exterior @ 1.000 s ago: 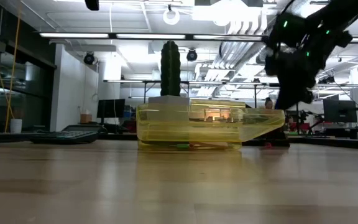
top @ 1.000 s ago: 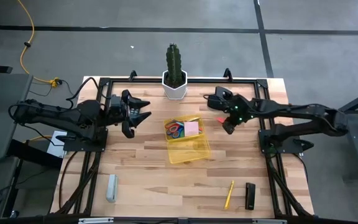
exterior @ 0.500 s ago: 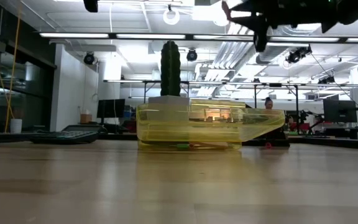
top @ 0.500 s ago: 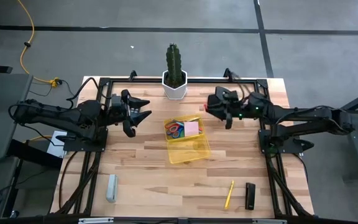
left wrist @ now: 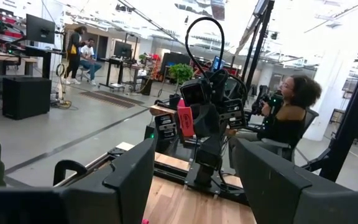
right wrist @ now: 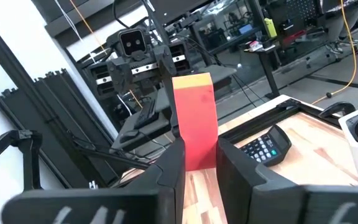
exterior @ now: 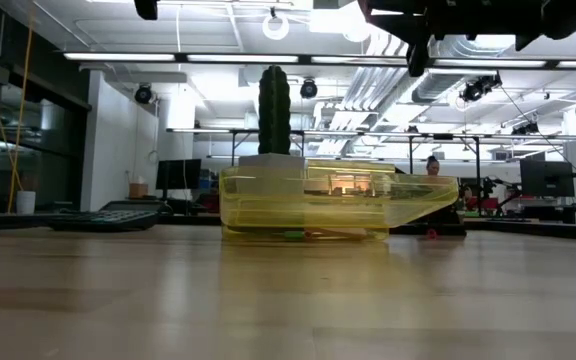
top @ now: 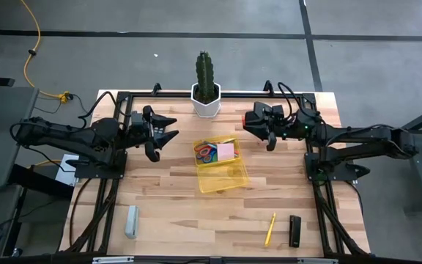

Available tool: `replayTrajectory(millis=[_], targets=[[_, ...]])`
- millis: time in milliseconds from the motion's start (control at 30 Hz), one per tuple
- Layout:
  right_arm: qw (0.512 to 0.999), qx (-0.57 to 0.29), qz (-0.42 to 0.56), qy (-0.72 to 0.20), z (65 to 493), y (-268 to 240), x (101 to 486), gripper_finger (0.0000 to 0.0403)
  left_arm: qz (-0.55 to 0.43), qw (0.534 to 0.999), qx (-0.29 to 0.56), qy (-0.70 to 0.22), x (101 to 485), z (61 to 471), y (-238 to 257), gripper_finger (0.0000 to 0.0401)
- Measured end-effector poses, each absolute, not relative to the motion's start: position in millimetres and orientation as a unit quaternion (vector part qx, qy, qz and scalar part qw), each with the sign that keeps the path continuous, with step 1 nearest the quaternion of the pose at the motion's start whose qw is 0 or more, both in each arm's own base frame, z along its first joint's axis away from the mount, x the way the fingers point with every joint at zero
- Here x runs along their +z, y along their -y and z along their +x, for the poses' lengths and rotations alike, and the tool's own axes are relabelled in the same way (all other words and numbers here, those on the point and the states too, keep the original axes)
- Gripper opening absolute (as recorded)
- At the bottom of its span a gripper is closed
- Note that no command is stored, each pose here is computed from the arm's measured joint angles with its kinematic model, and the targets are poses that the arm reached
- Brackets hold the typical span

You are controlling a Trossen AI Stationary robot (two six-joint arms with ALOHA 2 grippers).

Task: Pack school essentials
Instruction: Put the large orange eraser into the yellow supply box

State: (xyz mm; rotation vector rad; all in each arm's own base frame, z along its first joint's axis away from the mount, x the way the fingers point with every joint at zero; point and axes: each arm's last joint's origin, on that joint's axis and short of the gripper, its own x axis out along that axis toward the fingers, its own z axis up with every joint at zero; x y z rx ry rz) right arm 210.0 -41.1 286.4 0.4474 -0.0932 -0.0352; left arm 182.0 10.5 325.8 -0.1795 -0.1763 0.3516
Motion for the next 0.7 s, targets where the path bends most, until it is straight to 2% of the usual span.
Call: replayTrajectory(millis=[200,333,467,700], targets=[[0.973,-0.045,0.225,0.018,213,42,283,0.0058,-0.089,0.977,0.174,0.087,326,182,-11,0.0211],[0.969,-0.098,0.207,-0.098,228,44,278,0.0058,-0.089,0.977,0.174,0.087,326,182,-11,0.0211],[0.953,-0.113,0.177,-0.220,252,49,269,0.0058,-0.089,0.977,0.174,0.087,326,182,-11,0.0211],[0.919,-0.065,0.019,-0.389,296,60,241,0.0061,-0.089,0.977,0.174,0.087,326,182,-11,0.0211]])
